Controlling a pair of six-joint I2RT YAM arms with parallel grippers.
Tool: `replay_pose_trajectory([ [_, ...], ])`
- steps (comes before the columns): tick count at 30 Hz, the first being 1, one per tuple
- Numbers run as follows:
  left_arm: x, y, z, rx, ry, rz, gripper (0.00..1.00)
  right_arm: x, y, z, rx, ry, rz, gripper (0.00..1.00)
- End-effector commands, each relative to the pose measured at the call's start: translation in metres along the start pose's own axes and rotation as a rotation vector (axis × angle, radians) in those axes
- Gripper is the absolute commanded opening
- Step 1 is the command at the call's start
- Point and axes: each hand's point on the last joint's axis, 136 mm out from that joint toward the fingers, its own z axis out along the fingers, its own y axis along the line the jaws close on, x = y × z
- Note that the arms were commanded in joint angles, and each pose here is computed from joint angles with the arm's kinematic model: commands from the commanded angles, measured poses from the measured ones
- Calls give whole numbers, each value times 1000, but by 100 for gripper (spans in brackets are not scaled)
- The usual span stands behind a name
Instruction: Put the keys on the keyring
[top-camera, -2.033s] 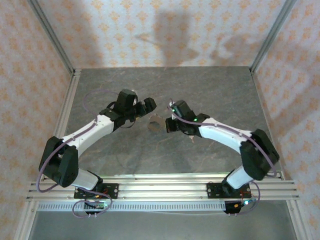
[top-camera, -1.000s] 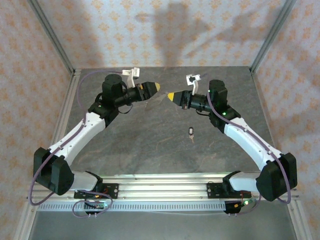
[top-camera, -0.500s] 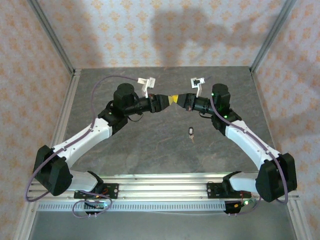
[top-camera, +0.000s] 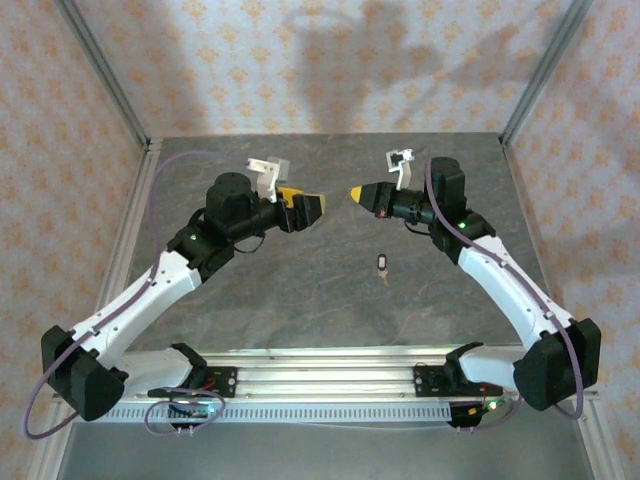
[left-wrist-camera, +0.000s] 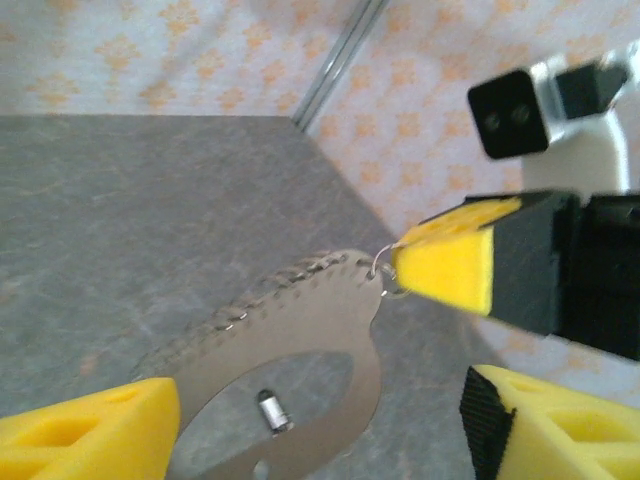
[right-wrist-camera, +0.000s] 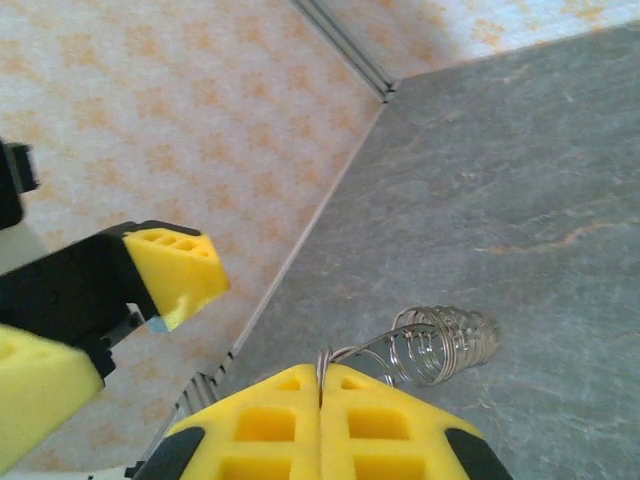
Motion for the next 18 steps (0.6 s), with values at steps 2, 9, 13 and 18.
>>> replay_pose_trajectory([
  [2, 15, 15, 0, -93, 92, 131, 80, 3, -18, 4, 101, 52, 51, 0],
  [9, 36, 13, 17, -114, 219, 279, 82, 10, -26, 9, 128, 104, 99, 0],
  [13, 45, 4, 28, -105, 276, 354, 82, 15, -29, 9, 143, 131, 110, 0],
  [18, 59, 1, 43, -135, 356, 449, 82, 20, -28, 10, 147, 158, 108, 0],
])
